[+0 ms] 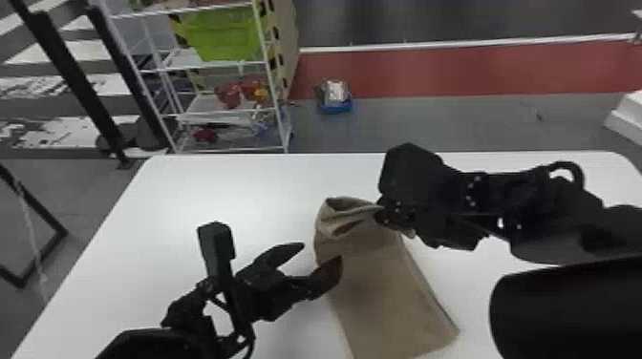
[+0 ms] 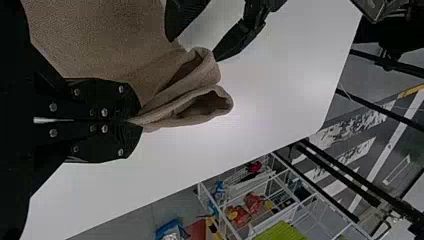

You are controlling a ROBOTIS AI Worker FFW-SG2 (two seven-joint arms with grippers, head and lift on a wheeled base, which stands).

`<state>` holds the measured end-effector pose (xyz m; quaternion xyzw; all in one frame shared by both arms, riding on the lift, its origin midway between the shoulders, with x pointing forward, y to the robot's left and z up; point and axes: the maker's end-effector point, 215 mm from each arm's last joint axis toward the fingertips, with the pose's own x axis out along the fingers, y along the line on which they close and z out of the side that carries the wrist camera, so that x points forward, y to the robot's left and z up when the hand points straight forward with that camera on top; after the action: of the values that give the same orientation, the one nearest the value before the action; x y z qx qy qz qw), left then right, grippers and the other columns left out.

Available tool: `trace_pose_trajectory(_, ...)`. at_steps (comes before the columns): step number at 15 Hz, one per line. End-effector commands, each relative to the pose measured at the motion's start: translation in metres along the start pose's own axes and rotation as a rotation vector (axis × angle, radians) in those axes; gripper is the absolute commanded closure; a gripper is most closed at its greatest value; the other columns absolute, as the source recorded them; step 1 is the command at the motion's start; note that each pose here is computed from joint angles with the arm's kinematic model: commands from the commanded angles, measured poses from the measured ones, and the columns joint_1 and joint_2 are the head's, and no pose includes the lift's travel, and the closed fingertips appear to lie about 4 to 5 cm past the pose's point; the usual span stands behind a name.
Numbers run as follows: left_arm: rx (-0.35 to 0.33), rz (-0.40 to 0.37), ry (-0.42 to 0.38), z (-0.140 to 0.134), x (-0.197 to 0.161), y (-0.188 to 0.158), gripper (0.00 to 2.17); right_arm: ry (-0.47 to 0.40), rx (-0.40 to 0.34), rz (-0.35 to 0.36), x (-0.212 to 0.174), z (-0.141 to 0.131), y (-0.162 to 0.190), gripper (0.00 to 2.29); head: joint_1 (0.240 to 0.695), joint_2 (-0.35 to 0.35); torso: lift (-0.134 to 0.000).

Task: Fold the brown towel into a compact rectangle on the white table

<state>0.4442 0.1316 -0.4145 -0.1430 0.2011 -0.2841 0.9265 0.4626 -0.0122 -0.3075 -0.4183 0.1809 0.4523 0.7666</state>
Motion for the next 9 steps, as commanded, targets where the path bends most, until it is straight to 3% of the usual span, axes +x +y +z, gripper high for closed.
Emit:
trace_pose_trajectory(1,0.033,0.003,-0.009,0.005,0.016,0.002,0.07,-0.004,0.005,0.006,0.000,0.001,0.005,1.60,0.695,0.148,-0.123)
trace_pose_trajectory(6,0.086,0.050,0.035,-0.012,0.027,0.019,0.07,-0.011,0.003,0.000,-0.003,0.003,0.004,1.60,0.695,0.141,-0.123)
trace_pose_trajectory(9,0.082,0.062,0.037,-0.014,0.031,0.029,0.07,-0.016,0.003,-0.003,-0.005,0.006,0.004,1.60,0.695,0.145,-0.123)
